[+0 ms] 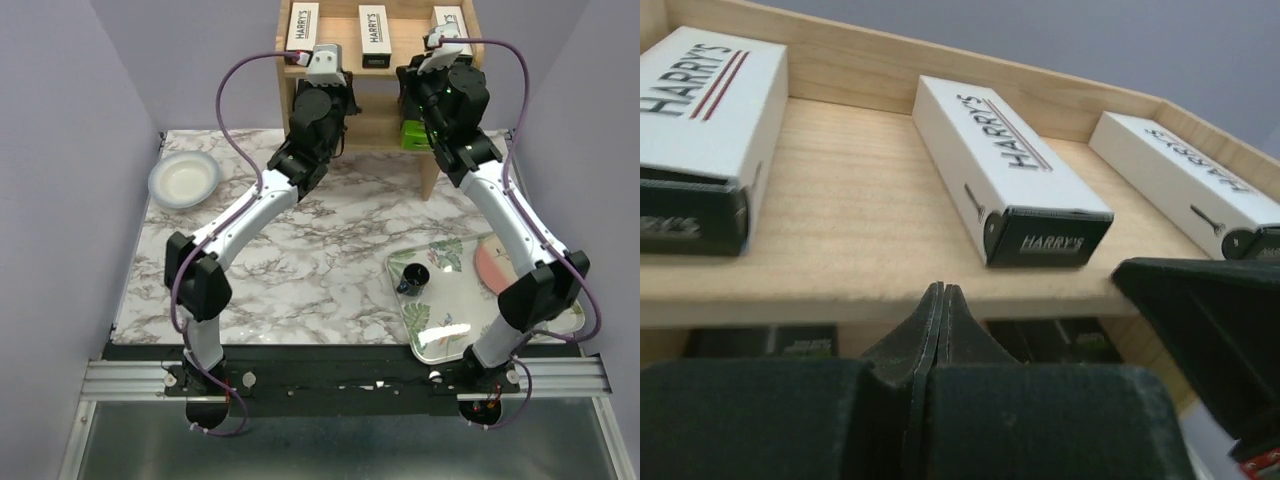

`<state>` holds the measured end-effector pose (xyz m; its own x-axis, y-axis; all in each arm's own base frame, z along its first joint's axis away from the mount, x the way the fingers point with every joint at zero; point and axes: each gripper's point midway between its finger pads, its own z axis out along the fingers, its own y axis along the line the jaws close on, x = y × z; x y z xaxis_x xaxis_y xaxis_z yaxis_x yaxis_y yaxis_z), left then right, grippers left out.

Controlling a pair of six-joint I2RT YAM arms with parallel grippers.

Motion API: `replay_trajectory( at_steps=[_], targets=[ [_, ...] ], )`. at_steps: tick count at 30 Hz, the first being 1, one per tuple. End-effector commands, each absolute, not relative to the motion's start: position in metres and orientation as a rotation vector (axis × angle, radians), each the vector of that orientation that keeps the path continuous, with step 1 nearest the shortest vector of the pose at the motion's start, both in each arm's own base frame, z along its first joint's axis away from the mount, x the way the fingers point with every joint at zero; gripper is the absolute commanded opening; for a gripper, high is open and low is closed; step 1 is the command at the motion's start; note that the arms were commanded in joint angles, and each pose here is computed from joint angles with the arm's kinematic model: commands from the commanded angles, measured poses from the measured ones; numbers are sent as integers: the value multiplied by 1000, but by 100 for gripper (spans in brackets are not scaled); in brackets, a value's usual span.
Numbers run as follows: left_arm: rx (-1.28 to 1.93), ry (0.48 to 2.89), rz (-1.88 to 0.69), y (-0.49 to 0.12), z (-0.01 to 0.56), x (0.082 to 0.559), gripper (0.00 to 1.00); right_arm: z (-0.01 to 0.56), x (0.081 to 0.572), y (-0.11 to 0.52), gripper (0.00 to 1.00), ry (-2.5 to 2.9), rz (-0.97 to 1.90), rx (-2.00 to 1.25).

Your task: Place and organize the shaving razors onto the shelf

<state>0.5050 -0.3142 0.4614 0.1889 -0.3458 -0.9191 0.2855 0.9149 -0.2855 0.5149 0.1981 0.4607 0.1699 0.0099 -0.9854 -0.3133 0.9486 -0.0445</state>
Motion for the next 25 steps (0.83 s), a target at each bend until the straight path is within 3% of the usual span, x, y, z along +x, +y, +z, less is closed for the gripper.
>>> replay_trajectory(
  at_steps=[1,2,3,4,5,6,7,8,9,16,25],
  targets=[
    [56,1278,-523,-290,477,440,0,494,435,172,1,1341,260,-272],
    [114,1290,-532,-283,460,417,0,455,427,175,7,1409,267,-327],
    [232,1262,-572,-292,457,398,9,474,391,177,16,1341,328,-394],
    [273,1274,-580,-291,448,388,20,451,380,177,28,1389,345,-427],
    [333,1296,-600,-287,432,369,32,418,372,177,46,1447,354,-454],
    [392,1336,-591,-286,414,361,70,415,357,173,54,1442,363,-463],
    [513,1337,-635,-296,401,344,99,399,352,171,63,1493,370,-464],
    [586,1352,-634,-294,384,330,99,383,349,171,96,1543,372,-477],
    [649,1397,-626,-294,365,323,99,372,346,172,100,1589,382,-494],
    [686,1550,-370,-247,306,331,99,329,313,148,100,1903,331,-490],
    [708,1550,-277,-228,314,351,99,361,285,151,100,1803,404,-544]
  ],
)
